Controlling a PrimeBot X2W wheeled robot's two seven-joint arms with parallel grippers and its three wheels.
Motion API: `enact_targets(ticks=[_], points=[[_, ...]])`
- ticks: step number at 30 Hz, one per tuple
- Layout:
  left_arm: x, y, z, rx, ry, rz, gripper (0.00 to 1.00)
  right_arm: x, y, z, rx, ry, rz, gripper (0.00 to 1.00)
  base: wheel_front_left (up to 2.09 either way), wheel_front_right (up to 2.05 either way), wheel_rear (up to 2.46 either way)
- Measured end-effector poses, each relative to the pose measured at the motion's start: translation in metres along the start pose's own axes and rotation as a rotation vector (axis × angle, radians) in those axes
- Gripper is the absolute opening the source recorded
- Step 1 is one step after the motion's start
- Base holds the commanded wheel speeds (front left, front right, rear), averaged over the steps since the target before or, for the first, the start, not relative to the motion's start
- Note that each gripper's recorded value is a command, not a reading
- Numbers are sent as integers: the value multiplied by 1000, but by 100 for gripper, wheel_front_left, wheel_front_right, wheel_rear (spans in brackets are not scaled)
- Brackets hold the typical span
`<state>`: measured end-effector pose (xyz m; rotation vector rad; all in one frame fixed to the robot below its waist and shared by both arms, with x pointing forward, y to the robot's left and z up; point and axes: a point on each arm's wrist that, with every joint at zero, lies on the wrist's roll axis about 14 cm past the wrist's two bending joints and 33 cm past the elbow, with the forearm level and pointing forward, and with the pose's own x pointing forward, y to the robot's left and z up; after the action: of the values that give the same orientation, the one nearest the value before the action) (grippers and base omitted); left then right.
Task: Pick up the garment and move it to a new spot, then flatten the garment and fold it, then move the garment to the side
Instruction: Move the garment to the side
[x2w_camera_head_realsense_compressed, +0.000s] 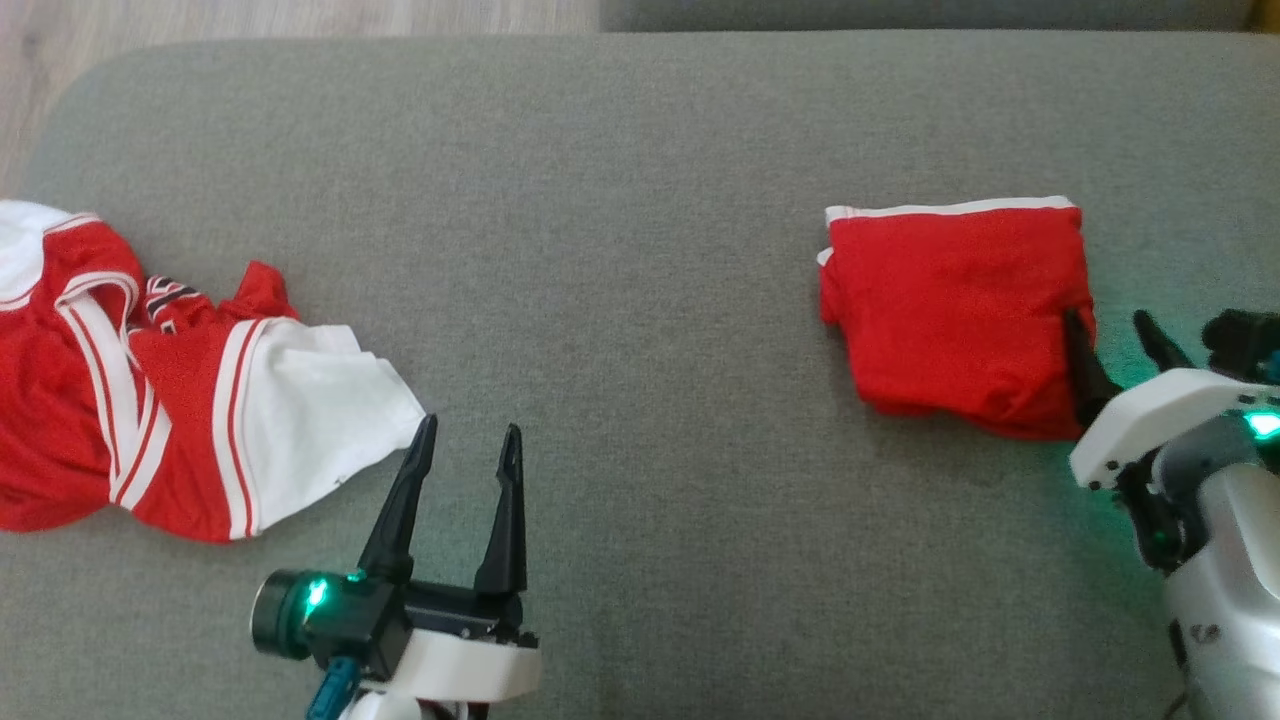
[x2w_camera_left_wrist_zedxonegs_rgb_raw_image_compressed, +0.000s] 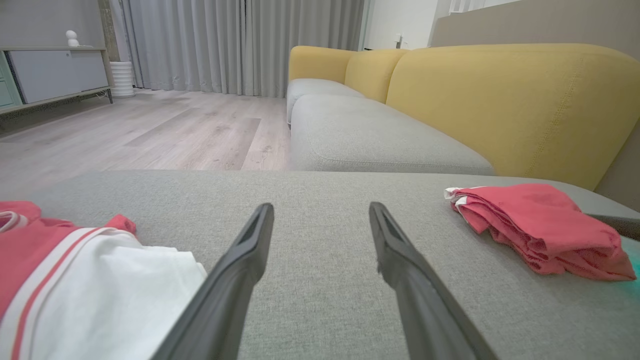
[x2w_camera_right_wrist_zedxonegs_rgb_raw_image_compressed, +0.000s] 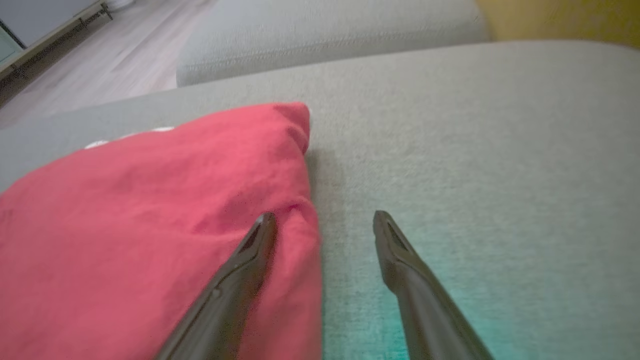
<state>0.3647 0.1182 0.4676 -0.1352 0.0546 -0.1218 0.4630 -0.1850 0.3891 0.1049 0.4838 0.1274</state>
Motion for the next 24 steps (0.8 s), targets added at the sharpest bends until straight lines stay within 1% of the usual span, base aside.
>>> enact_targets(ticks=[2,3,4,5,9,12,14,18,21,22,23,24], points=[[3,0,1,-6,-5,-1,100,5,7,-12,13,58,19,100,0,0,0],[4,0,1,-7,-5,-1,100,6,12,-19,24,89,33,84,0,0,0],[5,-1,0,-9,-1,-2,100,7,18,-26,34,117,48,38,0,0,0],[6,-2,-2,-15,4,-4,100,8,21,-29,44,124,57,0,0,0,0],[13,-8,-9,-26,23,-26,100,13,16,-24,40,115,56,0,0,0,0],[24,-15,-6,-32,9,-55,100,15,-4,-19,-19,108,24,0,0,0,0],[34,-22,-3,-37,-6,-86,100,14,-29,-12,-71,101,-22,0,0,0,0],[55,-36,-1,-44,-28,-147,100,8,-90,7,-175,100,-140,0,0,0,0],[70,-46,-4,-44,-36,-190,100,2,-130,21,-237,109,-222,0,0,0,0],[70,-46,-4,-44,-36,-190,100,2,-130,21,-237,109,-222,0,0,0,0],[80,-52,-6,-49,-42,-218,100,-1,-152,31,-268,105,-271,0,0,0,0],[85,-55,-7,-53,-45,-233,100,-3,-163,36,-279,102,-297,0,0,0,0]])
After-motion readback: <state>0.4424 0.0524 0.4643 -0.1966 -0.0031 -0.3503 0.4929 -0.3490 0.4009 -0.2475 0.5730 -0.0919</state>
